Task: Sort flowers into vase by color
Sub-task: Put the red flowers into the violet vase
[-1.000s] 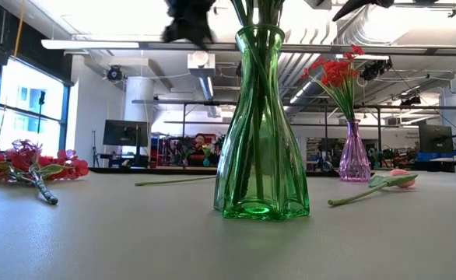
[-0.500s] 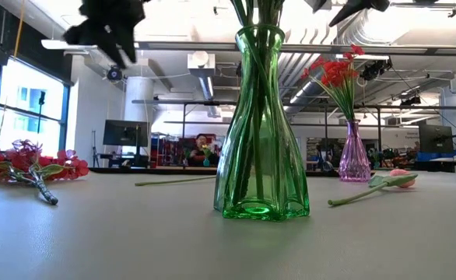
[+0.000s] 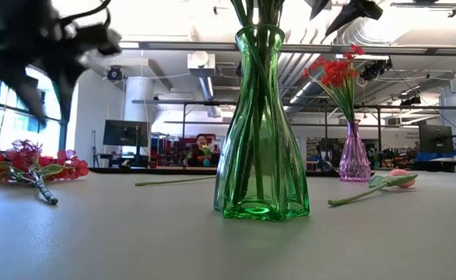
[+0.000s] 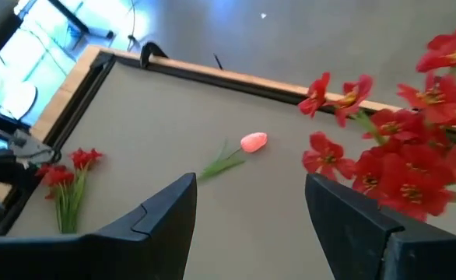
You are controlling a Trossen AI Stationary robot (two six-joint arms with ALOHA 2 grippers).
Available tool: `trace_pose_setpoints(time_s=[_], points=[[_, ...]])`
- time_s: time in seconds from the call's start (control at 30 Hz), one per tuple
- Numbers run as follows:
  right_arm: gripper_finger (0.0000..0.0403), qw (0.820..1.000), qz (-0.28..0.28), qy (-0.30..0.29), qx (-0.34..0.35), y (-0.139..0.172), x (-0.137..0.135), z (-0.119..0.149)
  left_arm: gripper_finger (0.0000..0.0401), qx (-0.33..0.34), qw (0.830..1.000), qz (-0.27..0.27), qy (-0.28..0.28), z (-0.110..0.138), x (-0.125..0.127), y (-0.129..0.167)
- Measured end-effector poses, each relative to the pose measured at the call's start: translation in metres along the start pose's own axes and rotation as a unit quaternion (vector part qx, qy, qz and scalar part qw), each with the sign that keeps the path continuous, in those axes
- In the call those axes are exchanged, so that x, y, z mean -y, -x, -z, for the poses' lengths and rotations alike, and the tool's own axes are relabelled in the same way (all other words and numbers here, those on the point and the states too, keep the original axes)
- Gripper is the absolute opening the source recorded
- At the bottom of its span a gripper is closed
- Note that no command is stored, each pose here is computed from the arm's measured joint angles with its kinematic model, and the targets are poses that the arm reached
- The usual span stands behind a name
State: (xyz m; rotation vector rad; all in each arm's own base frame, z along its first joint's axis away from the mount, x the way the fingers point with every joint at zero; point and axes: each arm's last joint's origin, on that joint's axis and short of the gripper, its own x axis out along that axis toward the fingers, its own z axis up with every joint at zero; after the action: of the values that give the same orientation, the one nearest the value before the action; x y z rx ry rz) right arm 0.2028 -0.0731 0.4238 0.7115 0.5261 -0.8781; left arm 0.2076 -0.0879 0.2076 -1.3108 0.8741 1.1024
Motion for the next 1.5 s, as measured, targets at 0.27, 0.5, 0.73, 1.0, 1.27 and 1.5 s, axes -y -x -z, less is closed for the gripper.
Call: trace_pose_setpoints(time_s=[0.27, 0.5, 0.73, 1.0, 1.27, 1.5], points=[[0.0229, 0.999, -0.007, 0.01, -0.044, -0.018, -0.009, 0.003, 0.0104, -0.009, 0.994, -0.083, 0.07, 0.021, -0.011, -0.028], [0.0229, 0.997, -0.014, 0.013, -0.072, -0.028, -0.013, 0.005, 0.011, 0.003, 0.994, -0.081, 0.079, 0.018, -0.008, -0.032], [0.0229, 0.997, -0.016, 0.016, -0.074, -0.027, -0.013, 0.006, 0.0177, 0.022, 0.993, -0.075, 0.087, 0.01, -0.009, -0.04], [0.0229, 0.996, -0.016, 0.037, -0.074, -0.027, -0.012, 0.005, 0.0244, -0.008, 0.993, -0.066, 0.095, 0.006, -0.019, -0.06], [0.0229, 0.997, -0.006, 0.038, -0.068, -0.029, -0.007, 0.0, 0.0217, -0.028, 0.996, -0.061, 0.058, 0.0, -0.02, -0.066], [0.0229, 0.997, -0.003, 0.038, -0.065, -0.03, -0.004, -0.003, 0.013, -0.026, 0.997, -0.055, 0.042, 0.0, -0.019, -0.066]])
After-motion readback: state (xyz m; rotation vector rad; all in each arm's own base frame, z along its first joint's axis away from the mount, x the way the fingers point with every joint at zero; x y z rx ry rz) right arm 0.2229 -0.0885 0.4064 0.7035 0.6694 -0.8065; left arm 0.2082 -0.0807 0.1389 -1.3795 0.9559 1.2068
